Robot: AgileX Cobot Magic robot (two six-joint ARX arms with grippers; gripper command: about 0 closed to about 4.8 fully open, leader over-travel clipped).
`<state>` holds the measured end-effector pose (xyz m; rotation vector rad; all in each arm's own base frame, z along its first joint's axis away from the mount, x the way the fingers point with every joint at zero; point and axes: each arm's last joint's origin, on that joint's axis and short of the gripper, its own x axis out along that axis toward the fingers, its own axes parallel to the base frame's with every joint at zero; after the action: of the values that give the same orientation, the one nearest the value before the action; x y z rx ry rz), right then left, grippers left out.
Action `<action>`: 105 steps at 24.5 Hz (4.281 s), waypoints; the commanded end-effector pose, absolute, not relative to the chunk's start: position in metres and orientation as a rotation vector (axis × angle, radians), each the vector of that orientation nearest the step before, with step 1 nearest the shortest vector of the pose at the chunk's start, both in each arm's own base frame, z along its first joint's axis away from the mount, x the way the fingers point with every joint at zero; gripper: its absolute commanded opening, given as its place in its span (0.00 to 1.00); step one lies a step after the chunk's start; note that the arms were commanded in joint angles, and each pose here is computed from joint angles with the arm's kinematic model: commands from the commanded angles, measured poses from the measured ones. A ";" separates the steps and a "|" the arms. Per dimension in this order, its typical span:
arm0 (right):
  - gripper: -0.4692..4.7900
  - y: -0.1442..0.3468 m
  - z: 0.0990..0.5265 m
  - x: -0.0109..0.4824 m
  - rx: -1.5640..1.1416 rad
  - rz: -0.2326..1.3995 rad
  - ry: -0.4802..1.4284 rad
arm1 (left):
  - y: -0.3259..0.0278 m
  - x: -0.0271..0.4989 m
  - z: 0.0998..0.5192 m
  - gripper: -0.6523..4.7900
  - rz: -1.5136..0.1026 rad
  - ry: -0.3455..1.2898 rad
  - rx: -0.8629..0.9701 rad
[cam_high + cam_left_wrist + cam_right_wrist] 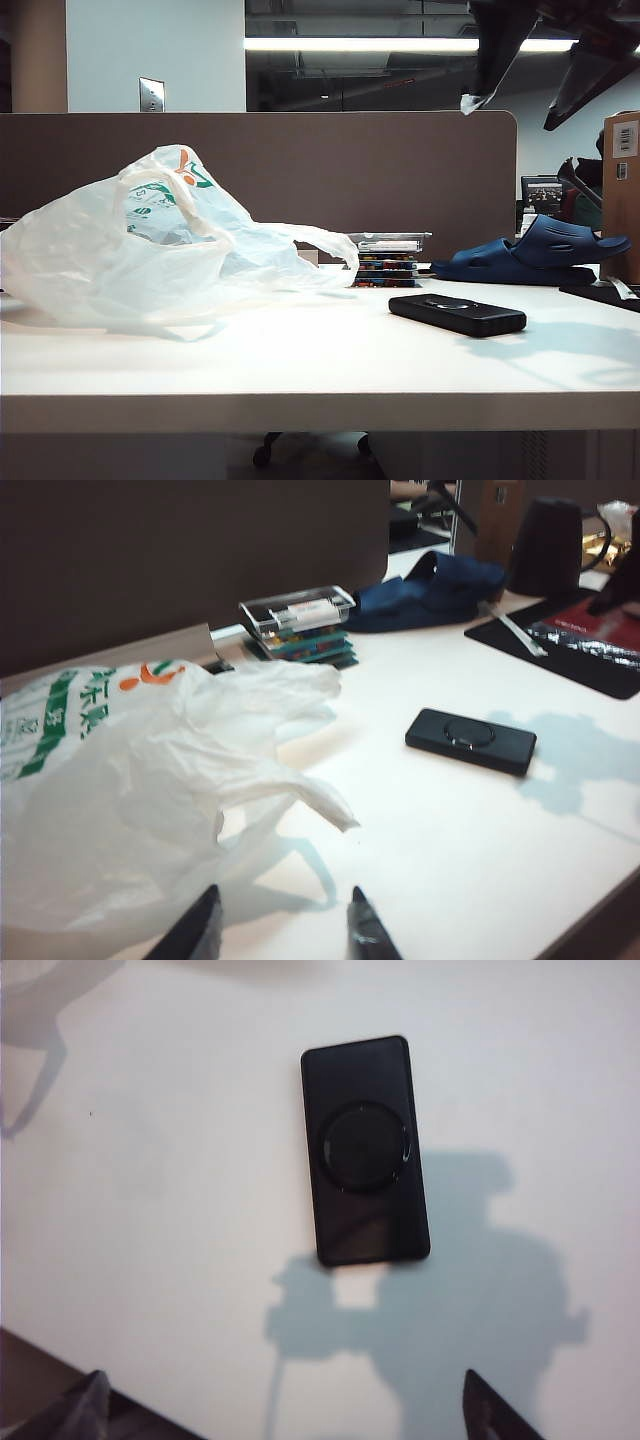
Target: Put the power bank into the bag.
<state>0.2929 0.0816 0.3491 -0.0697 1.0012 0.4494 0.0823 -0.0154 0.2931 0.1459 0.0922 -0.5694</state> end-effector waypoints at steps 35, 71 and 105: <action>1.00 0.128 0.247 0.399 -0.314 0.558 1.154 | -0.015 0.080 0.286 0.41 -0.579 0.177 0.136; 1.00 0.137 0.180 0.422 -0.356 0.560 1.243 | -0.015 0.078 0.280 0.41 -0.585 0.242 0.116; 0.64 0.136 0.181 0.422 -0.374 0.539 1.253 | -0.015 0.078 0.280 0.41 -0.585 0.248 0.114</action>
<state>0.4225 0.1356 0.1839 -0.3673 1.2389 0.5424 0.0780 -0.0154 0.2771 0.1109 0.2605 -0.5836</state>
